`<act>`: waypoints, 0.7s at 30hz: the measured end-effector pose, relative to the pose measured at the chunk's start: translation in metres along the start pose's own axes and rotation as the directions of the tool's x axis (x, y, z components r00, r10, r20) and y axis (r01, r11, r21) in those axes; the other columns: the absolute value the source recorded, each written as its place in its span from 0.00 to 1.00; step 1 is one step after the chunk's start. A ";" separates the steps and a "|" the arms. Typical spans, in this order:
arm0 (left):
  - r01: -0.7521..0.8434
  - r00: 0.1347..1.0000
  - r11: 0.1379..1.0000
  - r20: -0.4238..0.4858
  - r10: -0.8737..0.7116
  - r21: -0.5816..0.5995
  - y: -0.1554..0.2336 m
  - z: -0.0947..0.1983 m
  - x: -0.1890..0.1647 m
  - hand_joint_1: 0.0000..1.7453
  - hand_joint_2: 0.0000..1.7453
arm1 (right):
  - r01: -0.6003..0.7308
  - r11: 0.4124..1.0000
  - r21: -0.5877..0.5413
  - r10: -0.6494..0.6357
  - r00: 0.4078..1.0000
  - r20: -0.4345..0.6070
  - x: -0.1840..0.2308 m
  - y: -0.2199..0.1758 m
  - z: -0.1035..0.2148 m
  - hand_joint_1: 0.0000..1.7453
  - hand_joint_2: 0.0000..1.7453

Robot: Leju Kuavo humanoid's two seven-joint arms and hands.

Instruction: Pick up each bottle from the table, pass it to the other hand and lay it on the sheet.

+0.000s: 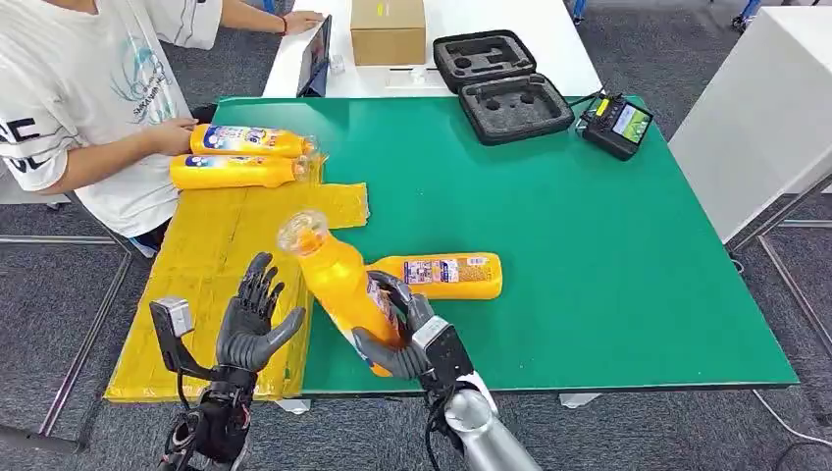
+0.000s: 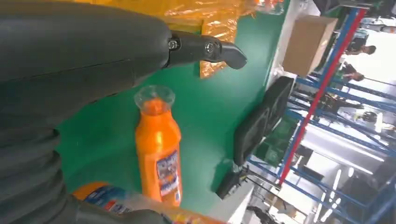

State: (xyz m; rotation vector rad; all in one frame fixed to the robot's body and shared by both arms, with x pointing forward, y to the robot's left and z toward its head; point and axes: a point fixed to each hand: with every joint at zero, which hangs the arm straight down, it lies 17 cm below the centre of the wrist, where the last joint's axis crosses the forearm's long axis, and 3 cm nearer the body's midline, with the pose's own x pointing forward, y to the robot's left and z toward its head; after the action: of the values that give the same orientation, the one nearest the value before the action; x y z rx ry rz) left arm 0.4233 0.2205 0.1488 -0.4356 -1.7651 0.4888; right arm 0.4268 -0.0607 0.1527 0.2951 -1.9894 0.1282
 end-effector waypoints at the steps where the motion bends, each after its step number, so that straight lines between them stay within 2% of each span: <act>1: 0.002 1.000 1.000 -0.003 -0.002 0.001 0.001 0.000 -0.001 0.00 1.00 | 0.001 1.000 0.003 -0.001 1.000 0.000 0.000 0.001 0.000 1.00 1.00; 5: 0.009 1.000 1.000 -0.014 -0.009 0.010 0.005 -0.002 -0.006 0.00 1.00 | -0.003 1.000 0.027 0.003 1.000 0.001 0.001 0.008 0.001 1.00 1.00; 13: -0.083 0.995 0.997 -0.055 0.083 0.008 0.011 -0.006 -0.016 0.00 1.00 | -0.029 0.975 0.222 0.034 0.999 -0.017 -0.002 0.069 0.006 1.00 1.00; 21: -0.108 0.992 0.992 -0.075 0.103 -0.069 0.002 0.000 -0.013 0.00 1.00 | -0.025 0.985 0.173 0.037 0.997 -0.067 -0.026 0.054 0.005 1.00 1.00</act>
State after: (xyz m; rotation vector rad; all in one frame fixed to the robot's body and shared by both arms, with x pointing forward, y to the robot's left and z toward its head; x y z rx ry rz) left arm 0.4262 0.2148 0.1369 -0.5928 -1.7009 0.4787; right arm 0.4182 -0.0058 0.1289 0.3662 -1.9165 0.3274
